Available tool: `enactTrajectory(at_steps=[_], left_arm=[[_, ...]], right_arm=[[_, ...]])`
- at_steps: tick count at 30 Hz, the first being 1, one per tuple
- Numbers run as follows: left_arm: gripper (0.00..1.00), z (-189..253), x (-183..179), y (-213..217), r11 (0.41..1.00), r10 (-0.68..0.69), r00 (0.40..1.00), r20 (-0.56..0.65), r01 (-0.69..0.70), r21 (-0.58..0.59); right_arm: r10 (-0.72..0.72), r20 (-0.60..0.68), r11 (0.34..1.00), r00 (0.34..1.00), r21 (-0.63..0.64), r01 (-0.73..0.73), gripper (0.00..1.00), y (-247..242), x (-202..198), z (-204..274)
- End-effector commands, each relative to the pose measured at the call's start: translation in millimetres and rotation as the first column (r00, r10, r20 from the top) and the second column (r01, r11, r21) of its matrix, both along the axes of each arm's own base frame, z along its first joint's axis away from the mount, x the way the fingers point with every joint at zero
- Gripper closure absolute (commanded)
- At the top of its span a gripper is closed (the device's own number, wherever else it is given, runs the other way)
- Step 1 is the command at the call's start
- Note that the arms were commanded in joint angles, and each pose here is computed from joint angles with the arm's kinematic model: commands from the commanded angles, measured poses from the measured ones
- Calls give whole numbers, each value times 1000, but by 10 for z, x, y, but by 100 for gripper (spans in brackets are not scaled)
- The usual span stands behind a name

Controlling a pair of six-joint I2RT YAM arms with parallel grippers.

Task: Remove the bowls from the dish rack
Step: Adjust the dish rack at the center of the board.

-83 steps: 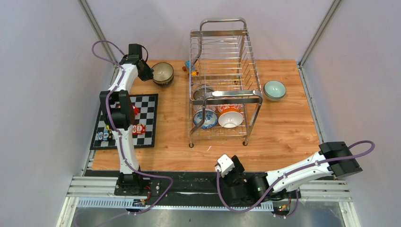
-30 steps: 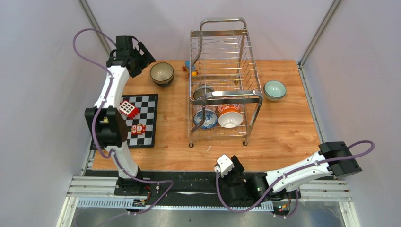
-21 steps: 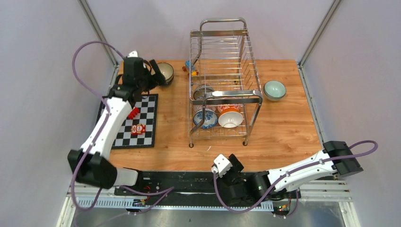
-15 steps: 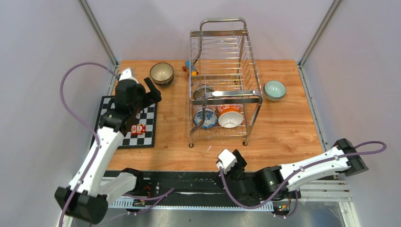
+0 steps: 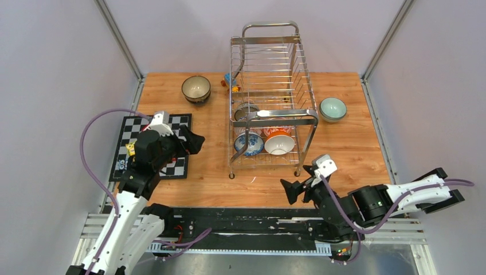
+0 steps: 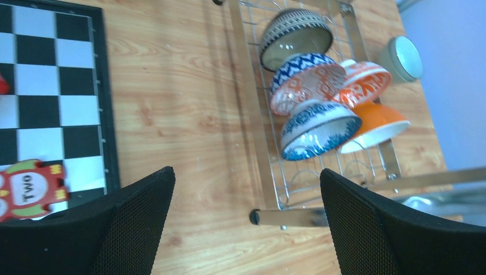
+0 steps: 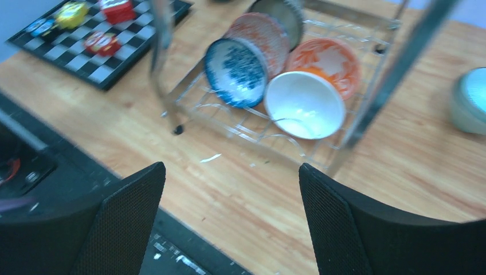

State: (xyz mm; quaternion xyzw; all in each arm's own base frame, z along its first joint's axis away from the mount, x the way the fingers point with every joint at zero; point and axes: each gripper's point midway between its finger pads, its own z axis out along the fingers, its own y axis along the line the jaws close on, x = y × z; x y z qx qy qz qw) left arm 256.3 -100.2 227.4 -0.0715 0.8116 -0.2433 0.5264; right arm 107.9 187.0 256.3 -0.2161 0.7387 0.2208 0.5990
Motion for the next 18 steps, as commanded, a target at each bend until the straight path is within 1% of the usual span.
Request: enactTrajectory(at_steps=[1, 5, 8, 10, 12, 15, 18], left_arm=[[3, 113, -128, -287, 986, -151, 986, 76, 156, -66], [4, 75, -162, -344, 982, -176, 980, 90, 181, -52], [2, 118, -185, -449, 973, -221, 966, 134, 227, -29], [0, 175, -218, -582, 962, -267, 947, 178, 272, -4], [0, 182, -236, -689, 954, -297, 933, 204, 298, 30], [0, 194, -241, -816, 947, -320, 913, 252, 320, 41], [0, 271, -255, -897, 938, -329, 883, 335, 345, 12]], right_arm=[[-252, 140, 967, 958, -3, 255, 10, -458, 312, 162], [-372, 186, 928, 909, 52, 369, 10, -711, 440, 231], [-454, 157, 891, 877, 99, 444, 9, -926, 541, 192], [-511, 128, 859, 850, 116, 499, 9, -1096, 608, 131], [-537, 95, 842, 838, 116, 527, 9, -1208, 641, 70], [-519, 64, 854, 852, 77, 515, 9, -1201, 639, -9], [-485, 78, 874, 871, 15, 485, 8, -1070, 625, -41]])
